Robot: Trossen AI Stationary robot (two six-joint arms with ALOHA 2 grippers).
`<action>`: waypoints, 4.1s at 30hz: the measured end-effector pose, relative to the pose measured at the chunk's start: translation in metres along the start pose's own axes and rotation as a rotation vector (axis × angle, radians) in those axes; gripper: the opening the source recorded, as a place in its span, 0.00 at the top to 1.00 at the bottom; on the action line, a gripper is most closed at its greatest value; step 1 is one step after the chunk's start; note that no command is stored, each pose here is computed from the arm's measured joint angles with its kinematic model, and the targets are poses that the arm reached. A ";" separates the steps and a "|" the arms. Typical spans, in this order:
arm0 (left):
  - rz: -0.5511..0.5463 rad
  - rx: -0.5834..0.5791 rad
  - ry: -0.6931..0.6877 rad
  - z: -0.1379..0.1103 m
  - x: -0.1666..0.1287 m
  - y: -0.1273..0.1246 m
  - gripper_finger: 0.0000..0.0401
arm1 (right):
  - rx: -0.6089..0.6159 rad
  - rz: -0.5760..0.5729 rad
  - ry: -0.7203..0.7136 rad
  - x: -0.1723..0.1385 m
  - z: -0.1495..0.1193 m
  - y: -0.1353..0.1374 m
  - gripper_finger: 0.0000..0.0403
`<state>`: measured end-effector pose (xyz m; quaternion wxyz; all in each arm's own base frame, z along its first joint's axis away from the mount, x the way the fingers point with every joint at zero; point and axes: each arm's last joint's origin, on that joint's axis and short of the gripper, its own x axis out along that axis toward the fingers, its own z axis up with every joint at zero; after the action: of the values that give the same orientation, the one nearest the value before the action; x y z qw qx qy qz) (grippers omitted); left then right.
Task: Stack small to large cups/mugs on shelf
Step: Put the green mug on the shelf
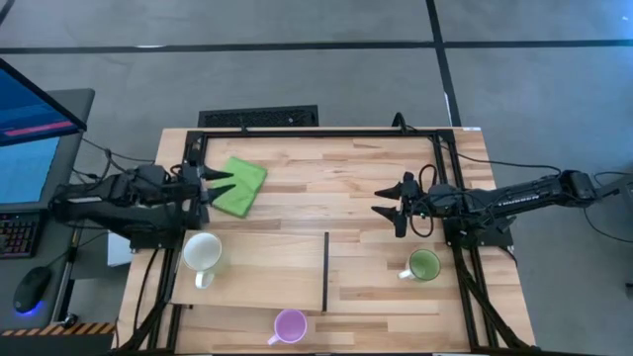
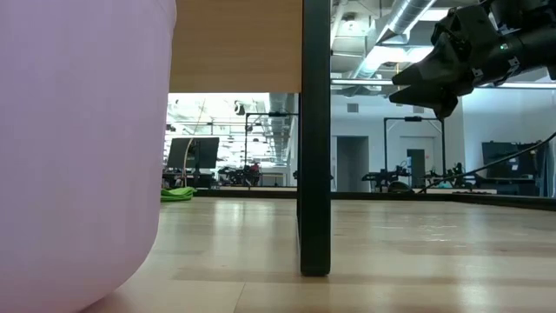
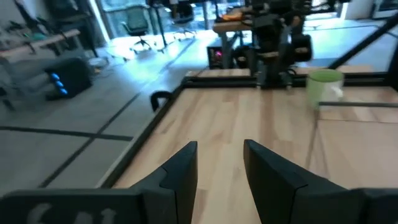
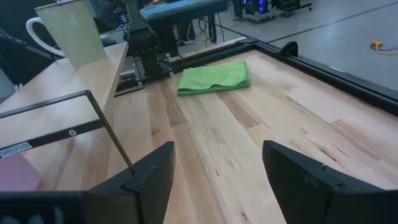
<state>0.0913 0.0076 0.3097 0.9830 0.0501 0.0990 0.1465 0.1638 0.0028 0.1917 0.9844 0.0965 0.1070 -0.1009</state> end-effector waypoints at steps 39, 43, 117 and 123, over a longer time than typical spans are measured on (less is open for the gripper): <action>-0.041 -0.074 -0.210 -0.071 0.023 0.014 0.70 | 0.062 0.020 0.114 -0.002 -0.012 0.005 0.34; -0.039 -0.071 -0.238 -0.073 0.020 0.014 0.70 | 0.059 0.011 0.144 -0.003 -0.015 0.004 0.34; 0.002 -0.002 -0.141 -0.100 0.016 0.011 0.70 | 0.454 0.129 1.012 -0.077 0.055 0.052 0.34; 0.002 -0.008 -0.142 -0.100 0.016 0.011 0.70 | 0.565 0.073 1.032 -0.082 0.053 0.059 0.34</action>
<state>0.0825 0.0298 0.2109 0.9876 0.0568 0.0282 0.1437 0.1086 0.0625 0.2710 0.7439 0.3954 0.5377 -0.0318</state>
